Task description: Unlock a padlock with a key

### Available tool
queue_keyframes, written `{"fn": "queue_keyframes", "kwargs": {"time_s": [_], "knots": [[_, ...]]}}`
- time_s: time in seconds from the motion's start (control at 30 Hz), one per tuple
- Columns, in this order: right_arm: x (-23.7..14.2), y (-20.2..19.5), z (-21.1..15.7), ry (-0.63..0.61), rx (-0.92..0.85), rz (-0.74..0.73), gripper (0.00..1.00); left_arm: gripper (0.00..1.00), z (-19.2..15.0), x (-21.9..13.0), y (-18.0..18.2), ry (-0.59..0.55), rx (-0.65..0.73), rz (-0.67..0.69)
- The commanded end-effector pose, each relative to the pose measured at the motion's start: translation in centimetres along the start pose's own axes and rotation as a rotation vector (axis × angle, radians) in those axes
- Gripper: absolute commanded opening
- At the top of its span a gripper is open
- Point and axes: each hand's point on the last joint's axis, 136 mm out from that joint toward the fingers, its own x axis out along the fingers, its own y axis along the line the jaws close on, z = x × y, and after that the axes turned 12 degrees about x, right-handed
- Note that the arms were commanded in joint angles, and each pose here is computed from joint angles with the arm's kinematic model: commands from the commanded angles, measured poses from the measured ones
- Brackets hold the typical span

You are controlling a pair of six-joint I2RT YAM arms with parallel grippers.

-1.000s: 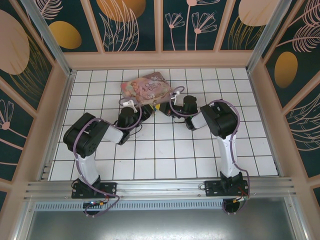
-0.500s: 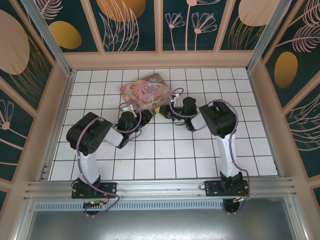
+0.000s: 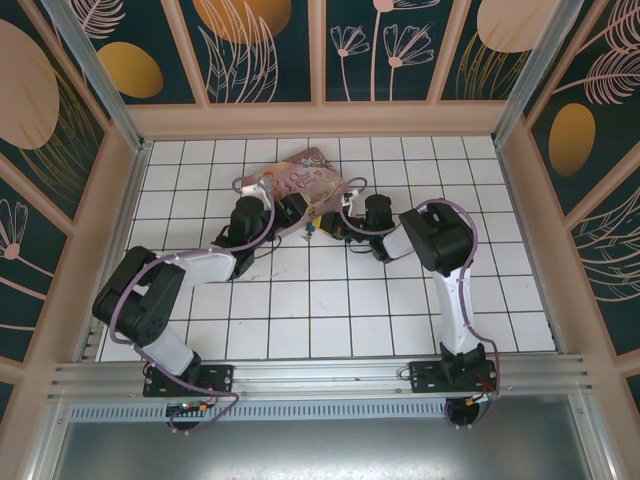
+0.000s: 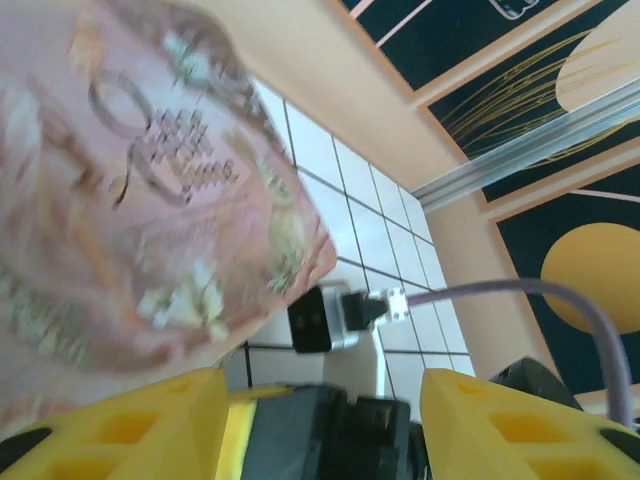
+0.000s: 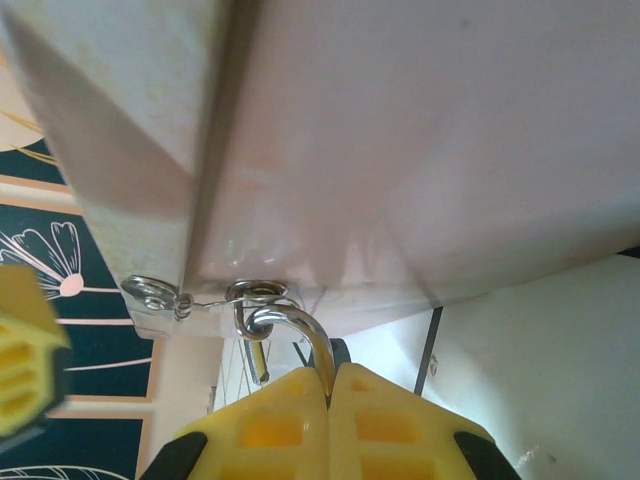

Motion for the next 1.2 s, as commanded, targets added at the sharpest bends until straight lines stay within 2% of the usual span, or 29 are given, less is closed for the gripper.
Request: {"fn": "queue_keyframes", "kwargs": {"time_s": [0.0,0.33,0.4,0.57,0.8,1.17], "knots": [[-0.3,-1.1,0.1,-0.004,0.028,-0.047,0.00,0.58,0.3,-0.3,2.1,0.091,0.140,0.189],[-0.9,-1.0,0.4,-0.055,0.050,-0.059,0.00,0.66,4.0,-0.9,7.7,0.205,0.500,0.652],[-1.1,-0.9,0.5,-0.063,0.054,-0.061,0.00,0.67,3.1,-0.5,9.2,0.260,0.545,0.710],[-1.4,-0.5,0.5,-0.078,0.051,-0.061,0.00,0.67,2.0,-0.4,10.6,0.321,0.586,0.746],[-1.8,-0.4,0.7,-0.109,0.076,-0.064,0.00,0.66,-0.9,-0.1,12.0,0.404,0.573,0.731],[-3.2,0.2,1.5,-0.246,0.168,-0.034,0.00,0.64,-3.5,-0.4,13.7,0.478,0.576,0.737]]}}
